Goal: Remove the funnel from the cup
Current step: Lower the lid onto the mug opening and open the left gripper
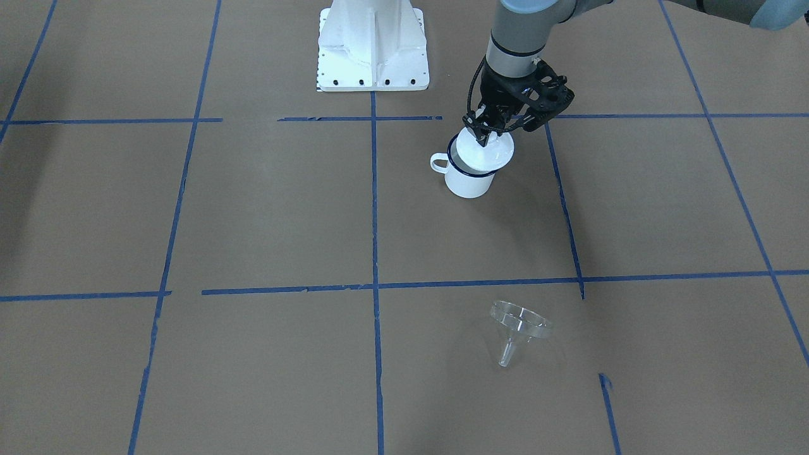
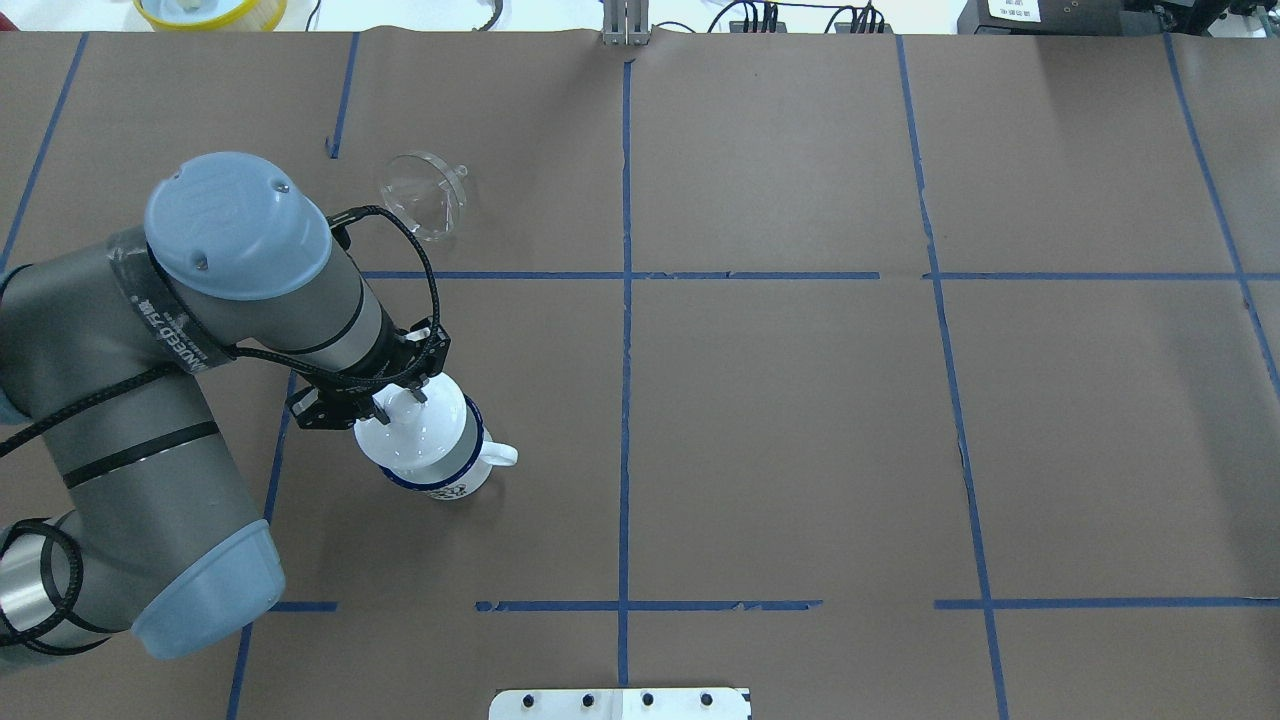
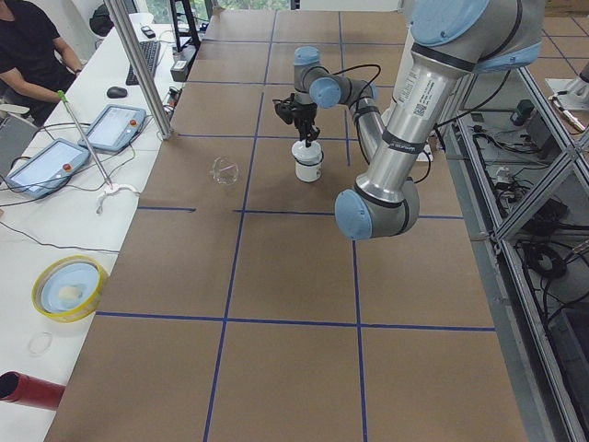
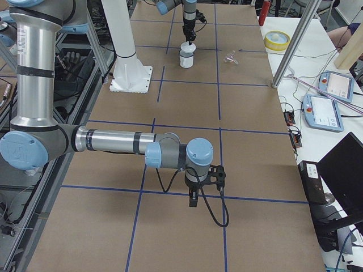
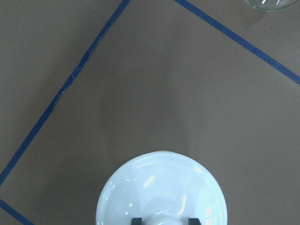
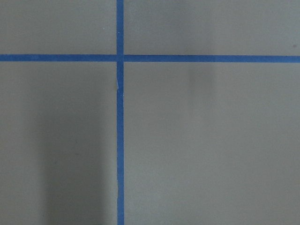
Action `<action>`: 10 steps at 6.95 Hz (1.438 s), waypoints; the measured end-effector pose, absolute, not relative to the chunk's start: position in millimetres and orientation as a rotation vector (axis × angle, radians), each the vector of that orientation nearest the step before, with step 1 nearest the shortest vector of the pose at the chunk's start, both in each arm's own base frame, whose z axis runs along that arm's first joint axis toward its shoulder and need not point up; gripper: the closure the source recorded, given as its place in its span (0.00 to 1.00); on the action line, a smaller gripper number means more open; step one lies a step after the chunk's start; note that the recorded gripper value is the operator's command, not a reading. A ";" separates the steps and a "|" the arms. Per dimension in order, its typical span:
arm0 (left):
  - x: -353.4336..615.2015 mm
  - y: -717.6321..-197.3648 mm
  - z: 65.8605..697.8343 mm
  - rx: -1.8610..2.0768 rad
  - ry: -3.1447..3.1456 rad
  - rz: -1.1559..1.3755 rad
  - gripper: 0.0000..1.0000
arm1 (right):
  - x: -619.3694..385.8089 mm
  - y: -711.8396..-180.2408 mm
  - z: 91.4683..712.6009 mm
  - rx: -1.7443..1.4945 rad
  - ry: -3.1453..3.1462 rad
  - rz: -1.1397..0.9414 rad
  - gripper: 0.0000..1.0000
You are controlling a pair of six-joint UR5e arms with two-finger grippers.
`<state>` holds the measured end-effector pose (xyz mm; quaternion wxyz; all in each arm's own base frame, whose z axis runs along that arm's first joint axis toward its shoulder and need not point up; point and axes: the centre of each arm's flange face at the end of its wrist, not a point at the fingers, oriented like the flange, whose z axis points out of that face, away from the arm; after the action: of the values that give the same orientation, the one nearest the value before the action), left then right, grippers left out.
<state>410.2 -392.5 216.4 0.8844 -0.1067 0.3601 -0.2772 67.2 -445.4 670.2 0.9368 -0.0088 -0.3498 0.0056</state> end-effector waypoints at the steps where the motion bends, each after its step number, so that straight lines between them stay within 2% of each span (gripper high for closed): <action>1: 414.5 -394.0 218.6 -0.222 0.752 -0.573 1.00 | 67.2 -445.4 670.0 -0.018 -0.715 0.011 0.00; 10: 426.3 -385.5 222.8 -0.252 0.754 -0.548 1.00 | 67.1 -445.4 670.0 -0.018 -0.715 0.011 0.00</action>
<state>426.3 -385.5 222.8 0.8856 -0.1214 0.3626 -0.2637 67.1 -445.4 670.0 0.9368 -0.0086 -0.3498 0.0055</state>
